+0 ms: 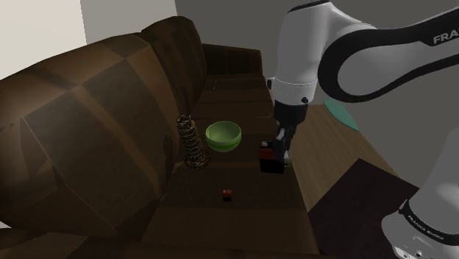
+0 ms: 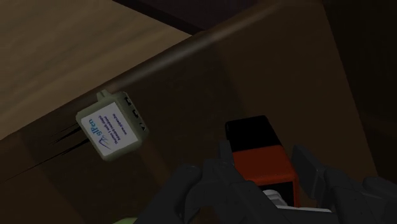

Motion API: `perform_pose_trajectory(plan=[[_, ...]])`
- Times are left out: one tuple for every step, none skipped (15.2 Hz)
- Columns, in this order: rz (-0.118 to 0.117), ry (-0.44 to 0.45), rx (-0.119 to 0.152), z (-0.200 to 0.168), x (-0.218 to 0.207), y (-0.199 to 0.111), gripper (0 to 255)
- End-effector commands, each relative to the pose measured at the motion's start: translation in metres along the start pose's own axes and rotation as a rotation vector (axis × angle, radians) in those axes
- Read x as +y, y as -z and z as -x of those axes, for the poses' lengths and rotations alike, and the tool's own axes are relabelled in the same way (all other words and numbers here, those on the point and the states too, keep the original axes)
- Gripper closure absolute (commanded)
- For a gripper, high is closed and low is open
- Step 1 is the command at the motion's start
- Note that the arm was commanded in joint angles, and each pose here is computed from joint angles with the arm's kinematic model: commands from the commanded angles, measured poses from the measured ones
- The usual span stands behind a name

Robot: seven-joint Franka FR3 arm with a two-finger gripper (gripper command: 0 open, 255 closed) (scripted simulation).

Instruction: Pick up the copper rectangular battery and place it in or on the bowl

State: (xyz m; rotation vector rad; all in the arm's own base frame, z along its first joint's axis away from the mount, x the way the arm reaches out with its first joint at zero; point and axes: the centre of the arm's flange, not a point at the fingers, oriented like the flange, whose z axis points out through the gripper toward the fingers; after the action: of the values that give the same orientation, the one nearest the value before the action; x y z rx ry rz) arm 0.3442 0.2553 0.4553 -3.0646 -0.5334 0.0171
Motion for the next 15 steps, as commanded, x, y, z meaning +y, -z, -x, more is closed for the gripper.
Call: perform_pose_trajectory(plan=[[0.0, 0.0, 0.0, -0.012, 0.007, 0.004, 255], [0.0, 0.0, 0.0, -0.023, 0.013, 0.005, 255], [0.0, 0.0, 0.0, -0.035, 0.02, 0.007, 255], [0.0, 0.0, 0.0, -0.046, 0.026, 0.008, 255], [0.0, 0.0, 0.0, -0.058, 0.033, 0.009, 255], [0.0, 0.0, 0.0, -0.069, 0.039, 0.011, 255], [0.0, 0.0, 0.0, -0.08, 0.045, 0.012, 255], [0.0, 0.0, 0.0, -0.092, 0.052, 0.013, 255], [0.0, 0.0, 0.0, -0.103, 0.058, 0.015, 255], [0.0, 0.0, 0.0, -0.115, 0.065, 0.016, 255], [0.0, 0.0, 0.0, -0.126, 0.071, 0.017, 255], [0.0, 0.0, 0.0, -0.138, 0.078, 0.019, 255], [0.0, 0.0, 0.0, -0.149, 0.084, 0.02, 255], [0.0, 0.0, 0.0, -0.161, 0.09, 0.021, 255], [0.0, 0.0, 0.0, -0.172, 0.097, 0.022, 255]])
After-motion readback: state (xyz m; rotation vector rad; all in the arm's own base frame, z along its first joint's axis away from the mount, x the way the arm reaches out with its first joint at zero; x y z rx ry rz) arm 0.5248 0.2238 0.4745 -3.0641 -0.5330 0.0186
